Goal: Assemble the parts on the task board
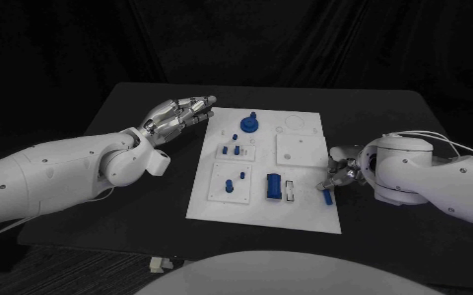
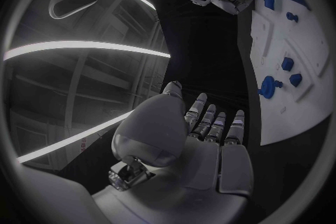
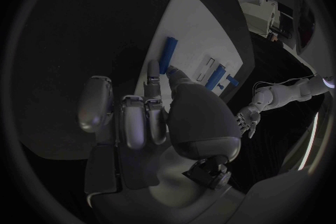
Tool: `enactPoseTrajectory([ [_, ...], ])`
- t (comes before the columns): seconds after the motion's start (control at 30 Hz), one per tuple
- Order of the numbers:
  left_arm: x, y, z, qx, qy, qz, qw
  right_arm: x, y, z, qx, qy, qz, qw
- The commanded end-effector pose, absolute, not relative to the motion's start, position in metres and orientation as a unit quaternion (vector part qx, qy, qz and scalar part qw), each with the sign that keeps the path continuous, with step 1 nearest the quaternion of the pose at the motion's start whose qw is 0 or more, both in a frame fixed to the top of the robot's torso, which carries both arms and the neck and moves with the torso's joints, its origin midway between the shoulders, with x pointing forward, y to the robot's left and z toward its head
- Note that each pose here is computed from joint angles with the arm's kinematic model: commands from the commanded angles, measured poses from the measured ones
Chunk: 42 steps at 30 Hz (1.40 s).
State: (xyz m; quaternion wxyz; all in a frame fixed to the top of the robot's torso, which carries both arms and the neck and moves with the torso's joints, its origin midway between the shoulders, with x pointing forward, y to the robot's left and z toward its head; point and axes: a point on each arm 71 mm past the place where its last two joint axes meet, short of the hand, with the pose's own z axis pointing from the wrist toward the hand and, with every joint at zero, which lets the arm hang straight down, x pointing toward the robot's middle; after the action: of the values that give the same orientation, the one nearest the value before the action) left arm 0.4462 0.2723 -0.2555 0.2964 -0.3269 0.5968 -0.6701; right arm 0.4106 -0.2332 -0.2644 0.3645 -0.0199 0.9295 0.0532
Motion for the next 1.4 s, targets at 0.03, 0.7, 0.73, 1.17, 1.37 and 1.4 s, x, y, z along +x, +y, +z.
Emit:
enactPoseTrajectory([
  [0.03,0.446,0.270,-0.255,-0.325,0.594,-0.676,0.291,0.408,-0.233,-0.270,0.012,0.930,0.059,0.363],
  [0.7,0.446,0.271,-0.255,-0.326,0.595,-0.675,0.291,0.402,-0.237,-0.272,0.158,0.925,0.119,0.323],
  [0.73,0.446,0.271,-0.256,-0.326,0.595,-0.675,0.291,0.401,-0.237,-0.272,0.166,0.925,0.122,0.318],
  [1.17,0.447,0.270,-0.256,-0.326,0.596,-0.674,0.289,0.399,-0.229,-0.271,0.212,0.927,0.152,0.270],
  [1.37,0.447,0.269,-0.256,-0.326,0.597,-0.674,0.287,0.401,-0.224,-0.272,0.208,0.928,0.154,0.269],
  [1.4,0.447,0.269,-0.256,-0.326,0.597,-0.674,0.287,0.401,-0.224,-0.272,0.207,0.928,0.154,0.270],
])
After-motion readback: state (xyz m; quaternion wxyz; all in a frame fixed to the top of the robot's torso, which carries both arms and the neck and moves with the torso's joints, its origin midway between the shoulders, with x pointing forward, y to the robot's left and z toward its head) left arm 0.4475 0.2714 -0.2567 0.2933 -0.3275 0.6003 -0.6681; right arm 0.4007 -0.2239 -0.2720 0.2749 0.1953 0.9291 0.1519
